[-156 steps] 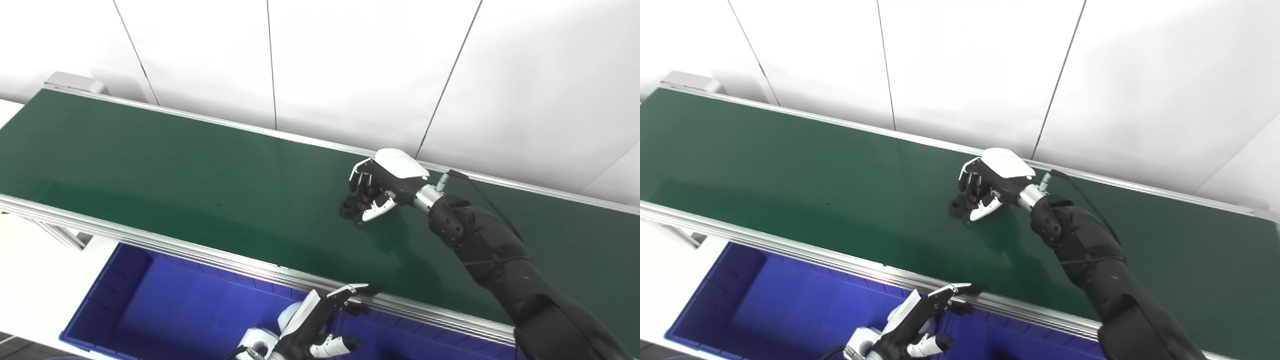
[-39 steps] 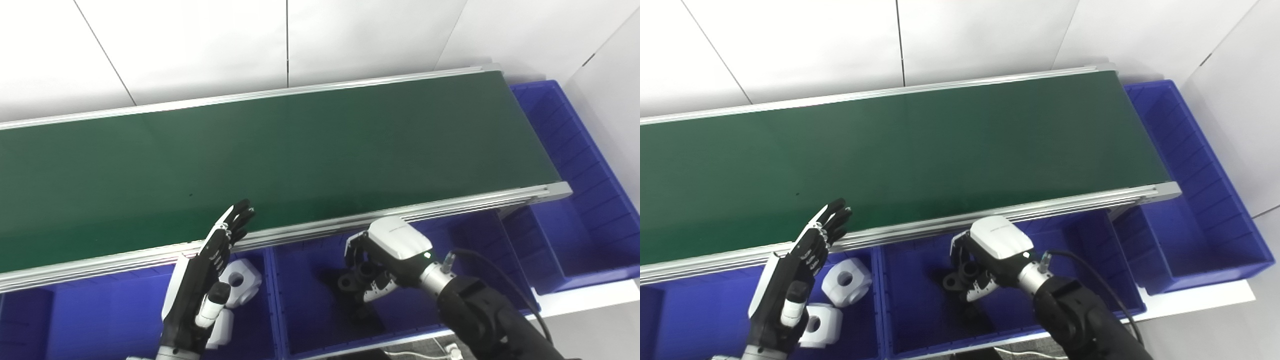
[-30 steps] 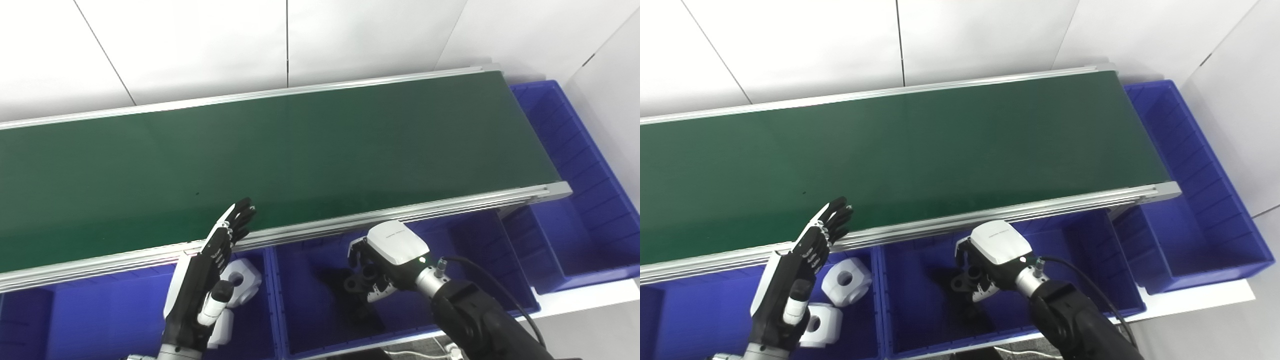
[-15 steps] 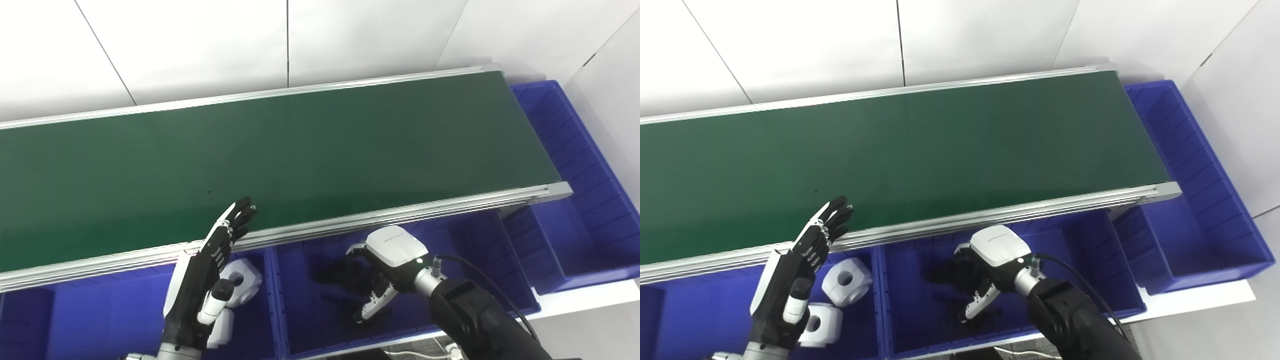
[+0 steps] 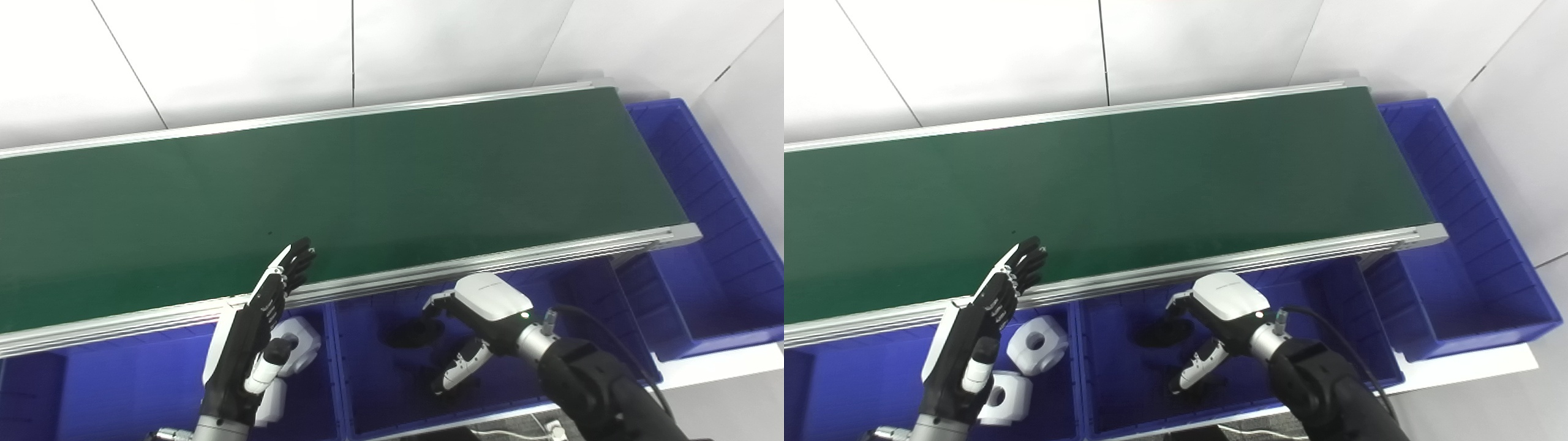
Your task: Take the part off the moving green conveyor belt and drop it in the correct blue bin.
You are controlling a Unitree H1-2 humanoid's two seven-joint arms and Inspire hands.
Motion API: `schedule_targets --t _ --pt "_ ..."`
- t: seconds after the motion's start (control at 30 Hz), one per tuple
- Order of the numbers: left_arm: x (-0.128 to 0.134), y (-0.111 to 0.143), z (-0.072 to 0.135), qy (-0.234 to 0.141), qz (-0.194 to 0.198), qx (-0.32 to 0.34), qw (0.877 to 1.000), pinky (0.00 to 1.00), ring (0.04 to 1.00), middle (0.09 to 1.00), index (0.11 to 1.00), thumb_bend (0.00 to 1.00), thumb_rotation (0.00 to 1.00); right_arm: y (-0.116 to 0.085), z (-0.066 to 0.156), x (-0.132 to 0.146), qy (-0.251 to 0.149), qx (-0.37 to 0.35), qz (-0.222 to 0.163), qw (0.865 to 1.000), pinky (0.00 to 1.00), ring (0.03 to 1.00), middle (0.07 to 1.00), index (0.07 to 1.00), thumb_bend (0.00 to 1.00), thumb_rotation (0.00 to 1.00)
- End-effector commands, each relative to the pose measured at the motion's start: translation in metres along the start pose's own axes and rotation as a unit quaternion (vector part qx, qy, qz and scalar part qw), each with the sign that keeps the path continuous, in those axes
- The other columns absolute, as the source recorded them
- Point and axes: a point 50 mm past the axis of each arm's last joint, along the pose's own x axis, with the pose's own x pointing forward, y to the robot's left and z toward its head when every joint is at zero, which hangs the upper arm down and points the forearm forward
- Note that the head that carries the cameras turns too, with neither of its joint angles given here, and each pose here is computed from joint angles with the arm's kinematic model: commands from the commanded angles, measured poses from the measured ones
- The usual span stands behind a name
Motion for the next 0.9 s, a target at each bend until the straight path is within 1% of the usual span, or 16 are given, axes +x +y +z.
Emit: schedule_targets --t 0.0,0.13,0.2,0.23,0.27,0.37,0.4,0.43,0.47,0.5,0.57,0.6,0.63,0.67,0.73,0.87 --pt "0.001 -0.002 0.006 -0.021 -0.001 -0.002 1.0 0.9 0.913 0.897 0.902 0.87 1.0 -0.014 0.013 -0.016 -0.03 0.041 -0.024 0.998 0.5 0.609 0.675 0.685 0.91 0.53" --pt "0.002 -0.001 0.005 -0.021 -0.002 0.0 1.0 0.89 0.917 0.9 0.904 0.87 1.0 -0.026 0.032 -0.041 -0.064 0.136 -0.054 0.987 0.46 0.561 0.646 0.681 0.83 0.6" --pt "0.003 0.0 0.004 -0.019 0.001 0.003 1.0 0.89 0.916 0.898 0.904 0.88 1.0 -0.03 0.041 -0.05 -0.084 0.185 -0.077 0.976 0.46 0.556 0.635 0.671 0.82 0.61" --pt "0.003 0.001 0.003 -0.019 0.001 0.004 1.0 0.88 0.915 0.897 0.904 0.88 1.0 -0.031 0.046 -0.052 -0.098 0.215 -0.096 0.967 0.46 0.554 0.632 0.667 0.82 0.62" --pt "0.004 0.001 0.002 -0.019 0.001 0.005 1.0 0.89 0.917 0.898 0.906 0.89 1.0 -0.032 0.048 -0.054 -0.106 0.236 -0.11 0.96 0.45 0.544 0.624 0.658 0.82 0.67" --pt "0.003 0.003 -0.002 -0.018 -0.001 0.008 1.0 0.89 0.919 0.9 0.908 0.88 1.0 -0.03 0.057 -0.052 -0.154 0.329 -0.163 0.917 0.45 0.532 0.621 0.65 0.83 0.77" --pt "0.003 0.005 -0.004 -0.018 -0.002 0.009 1.0 0.89 0.918 0.902 0.908 0.87 1.0 -0.028 0.059 -0.051 -0.166 0.345 -0.175 0.907 0.47 0.553 0.639 0.666 0.82 0.82" --pt "0.003 0.006 -0.006 -0.017 -0.002 0.01 1.0 0.89 0.918 0.902 0.908 0.86 1.0 -0.026 0.061 -0.046 -0.176 0.356 -0.187 0.898 0.48 0.555 0.641 0.668 0.82 0.82" --pt "0.002 0.007 -0.007 -0.017 -0.002 0.011 1.0 0.89 0.916 0.901 0.907 0.86 1.0 -0.024 0.062 -0.043 -0.183 0.363 -0.196 0.892 0.52 0.593 0.672 0.7 0.82 0.86" --pt "0.002 0.008 -0.008 -0.016 -0.001 0.014 1.0 0.89 0.915 0.901 0.907 0.86 1.0 -0.021 0.063 -0.037 -0.187 0.37 -0.203 0.887 0.53 0.603 0.679 0.708 0.82 0.87" --pt "0.001 0.01 -0.01 -0.015 0.0 0.019 1.0 0.88 0.911 0.898 0.902 0.86 1.0 -0.016 0.065 -0.026 -0.191 0.39 -0.21 0.876 0.66 0.705 0.767 0.787 0.87 0.95" --pt "0.0 0.011 -0.012 -0.014 0.0 0.021 1.0 0.87 0.911 0.898 0.903 0.86 1.0 -0.012 0.067 -0.019 -0.19 0.404 -0.212 0.869 0.72 0.764 0.81 0.821 0.9 0.97" --pt "-0.001 0.011 -0.012 -0.014 0.0 0.022 1.0 0.87 0.912 0.899 0.903 0.86 1.0 -0.009 0.068 -0.014 -0.189 0.414 -0.213 0.865 0.76 0.796 0.832 0.839 0.93 0.97" --pt "-0.002 0.012 -0.013 -0.012 -0.002 0.023 1.0 0.87 0.912 0.899 0.903 0.86 1.0 -0.003 0.069 -0.006 -0.187 0.431 -0.216 0.856 0.78 0.812 0.843 0.849 0.94 0.98" --pt "-0.003 0.012 -0.015 -0.011 -0.003 0.023 1.0 0.87 0.91 0.901 0.904 0.85 1.0 0.006 0.07 0.004 -0.185 0.449 -0.22 0.846 0.81 0.863 0.882 0.879 0.98 1.0" --pt "-0.006 0.01 -0.017 -0.01 -0.006 0.025 1.0 0.87 0.903 0.899 0.902 0.82 1.0 0.022 0.068 0.02 -0.178 0.462 -0.224 0.839 0.82 0.889 0.911 0.896 0.97 1.0"
